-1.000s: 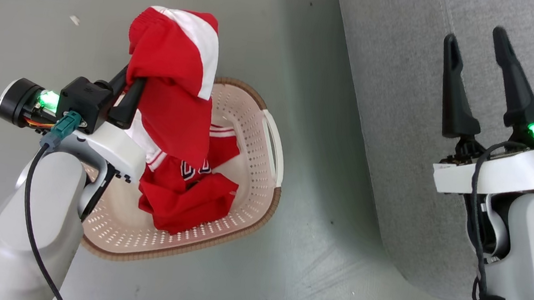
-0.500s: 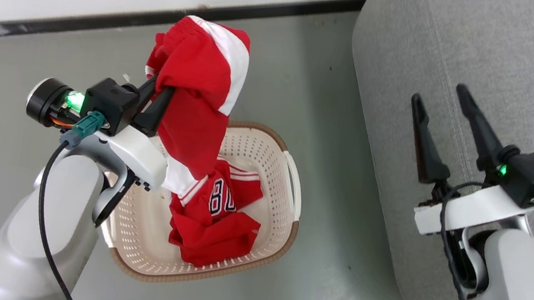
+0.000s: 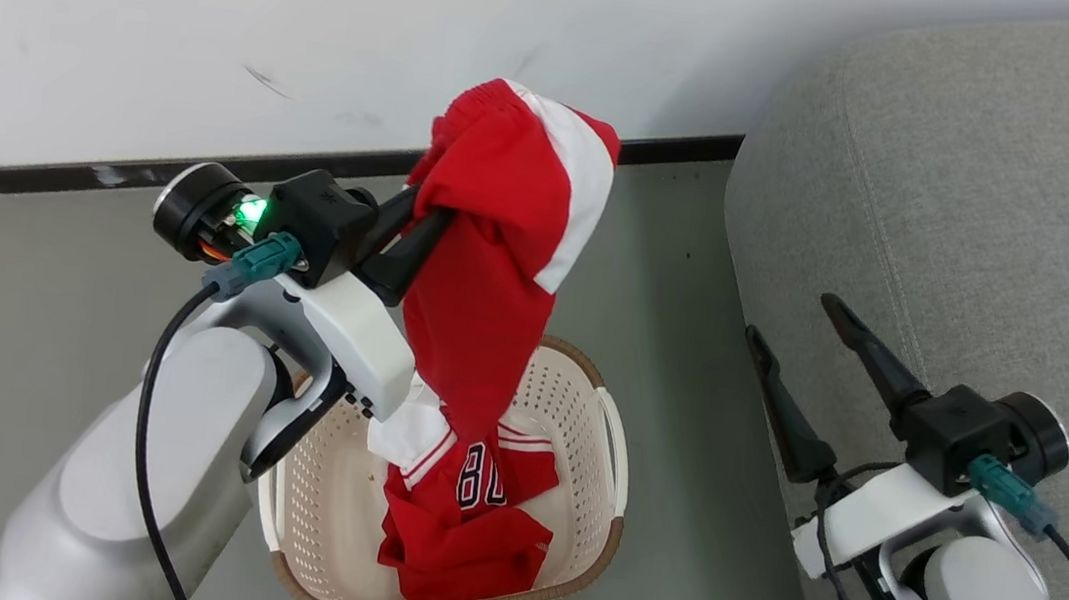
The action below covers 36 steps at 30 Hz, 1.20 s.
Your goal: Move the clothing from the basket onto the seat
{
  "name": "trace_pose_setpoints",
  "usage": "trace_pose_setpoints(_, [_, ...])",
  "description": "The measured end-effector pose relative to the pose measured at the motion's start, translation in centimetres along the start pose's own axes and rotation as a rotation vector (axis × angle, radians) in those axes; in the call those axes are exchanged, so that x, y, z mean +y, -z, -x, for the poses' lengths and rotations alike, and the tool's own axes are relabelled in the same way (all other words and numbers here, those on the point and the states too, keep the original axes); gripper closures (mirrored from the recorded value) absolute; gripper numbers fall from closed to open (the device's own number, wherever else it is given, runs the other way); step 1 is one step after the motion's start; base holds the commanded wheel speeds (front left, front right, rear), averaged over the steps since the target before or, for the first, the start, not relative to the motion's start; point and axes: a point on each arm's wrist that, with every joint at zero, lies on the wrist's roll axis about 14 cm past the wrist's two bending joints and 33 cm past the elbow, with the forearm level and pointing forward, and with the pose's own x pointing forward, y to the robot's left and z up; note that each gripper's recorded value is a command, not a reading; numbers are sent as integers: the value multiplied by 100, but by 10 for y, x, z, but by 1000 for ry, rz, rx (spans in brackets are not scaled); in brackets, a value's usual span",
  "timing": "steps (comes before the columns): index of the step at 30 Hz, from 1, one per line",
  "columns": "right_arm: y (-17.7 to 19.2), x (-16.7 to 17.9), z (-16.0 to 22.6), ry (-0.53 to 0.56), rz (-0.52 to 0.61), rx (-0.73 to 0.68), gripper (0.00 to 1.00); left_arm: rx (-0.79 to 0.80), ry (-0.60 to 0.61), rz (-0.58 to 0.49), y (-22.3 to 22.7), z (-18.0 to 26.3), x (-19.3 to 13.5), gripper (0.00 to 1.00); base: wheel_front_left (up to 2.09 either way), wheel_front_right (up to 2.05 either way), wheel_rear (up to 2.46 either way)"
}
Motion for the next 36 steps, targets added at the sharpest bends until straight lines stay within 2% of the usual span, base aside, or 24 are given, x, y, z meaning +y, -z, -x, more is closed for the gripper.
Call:
trace_pose_setpoints(5, [-8,34,9,-119,21,-9,0,-15,60,-22,-30,9,-25,100,0,0,0])
trace_pose_setpoints(14, [-15,106,32,-335,-45,-12,0,-30,141,-39,-65,25,-62,100,0,0,0])
trace_pose_setpoints(24, [-33,147,45,-498,-37,-46,0,-33,194,-49,-91,41,-89,100,0,0,0])
trace_pose_setpoints(36, [-51,186,48,-607,-86,-69,0,-31,213,-75,-112,58,-105,100,0,0,0])
